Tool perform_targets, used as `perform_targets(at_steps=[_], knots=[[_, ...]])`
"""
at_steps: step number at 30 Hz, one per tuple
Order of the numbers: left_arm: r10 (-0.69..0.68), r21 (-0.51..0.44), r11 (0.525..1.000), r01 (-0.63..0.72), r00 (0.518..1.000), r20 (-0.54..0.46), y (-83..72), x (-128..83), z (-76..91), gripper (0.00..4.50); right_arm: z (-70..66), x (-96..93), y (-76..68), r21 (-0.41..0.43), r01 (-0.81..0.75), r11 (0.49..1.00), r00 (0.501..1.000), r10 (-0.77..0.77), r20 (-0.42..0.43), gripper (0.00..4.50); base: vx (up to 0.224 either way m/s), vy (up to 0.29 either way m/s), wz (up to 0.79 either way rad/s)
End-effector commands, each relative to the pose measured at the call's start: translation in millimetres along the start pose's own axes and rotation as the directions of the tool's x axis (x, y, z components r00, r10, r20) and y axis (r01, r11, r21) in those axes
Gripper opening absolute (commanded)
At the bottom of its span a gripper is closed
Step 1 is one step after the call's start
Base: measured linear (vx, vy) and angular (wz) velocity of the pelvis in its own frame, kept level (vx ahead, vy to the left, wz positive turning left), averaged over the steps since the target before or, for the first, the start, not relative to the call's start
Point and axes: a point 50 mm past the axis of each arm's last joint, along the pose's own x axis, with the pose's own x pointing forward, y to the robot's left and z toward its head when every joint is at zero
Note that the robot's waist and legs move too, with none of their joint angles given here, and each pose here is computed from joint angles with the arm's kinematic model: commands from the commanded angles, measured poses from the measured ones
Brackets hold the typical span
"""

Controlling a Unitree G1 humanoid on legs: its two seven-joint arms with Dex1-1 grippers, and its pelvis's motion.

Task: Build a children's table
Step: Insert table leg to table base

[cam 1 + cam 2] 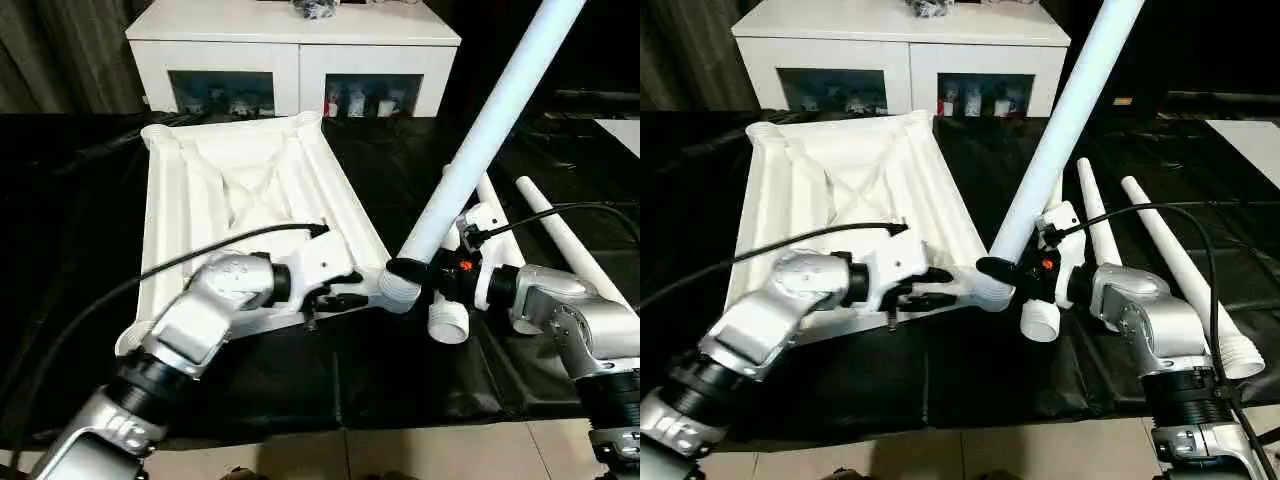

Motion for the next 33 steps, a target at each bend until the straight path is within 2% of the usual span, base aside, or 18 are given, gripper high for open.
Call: perform_targets(at_steps=[1, 8, 16, 18, 23, 27, 32, 33], knots=[[-0.001, -0.002, 1.0, 0.001, 0.999, -0.044, -0.9, 5, -4.3, 1.97, 9.9, -4.4, -0.8, -0.034, 0.015, 0.999, 0.999, -0.014, 0.031, 1.91, 0.0, 0.0, 0.0], [0.004, -0.024, 1.0, -0.006, 0.996, -0.09, -5.1, 13, -13.6, 1.97, 15.8, -5.9, -0.9, -0.052, 0.02, 0.998, 0.999, -0.018, 0.039, 1.91, 0.0, 0.0, 0.0], [0.038, -0.037, 0.998, -0.045, 0.985, -0.169, 0.3, 12, -27.8, 1.97, 17.4, -8.3, 0.7, -0.066, 0.021, 0.998, 0.999, -0.019, 0.04, 1.91, 0.0, 0.0, 0.0], [0.043, -0.046, 0.998, -0.052, 0.982, -0.181, 1.5, 11, -30.7, 1.68, 17.7, -9.9, 0.2, -0.066, 0.024, 0.998, 0.999, -0.021, 0.04, 1.91, 0.0, 0.0, 0.0], [0.008, -0.055, 0.998, -0.019, 0.981, -0.195, -0.4, 9, -34.8, 1.42, 17.4, -12.6, -0.8, -0.069, 0.035, 0.997, 0.999, -0.033, 0.035, 1.91, 0.0, 0.0, 0.0], [0.006, -0.059, 0.998, -0.017, 0.981, -0.195, -0.9, 8, -35.8, 0.96, 16.8, -13.6, -0.8, -0.067, 0.038, 0.997, 0.999, -0.036, 0.033, 1.91, 0.0, 0.0, 0.0], [-0.011, -0.07, 0.998, -0.001, 0.983, -0.181, -2.1, 7, -35.5, 0.63, 14.4, -13.7, -0.9, -0.062, 0.034, 0.998, 0.999, -0.033, 0.023, 1.91, 0.0, 0.0, 0.0], [-0.013, -0.072, 0.997, 0.0, 0.984, -0.18, -2.4, 7, -35.5, 0.42, 14.2, -13.7, -1.2, -0.061, 0.034, 0.998, 0.999, -0.033, 0.022, 1.91, 0.0, 0.0, 0.0]])
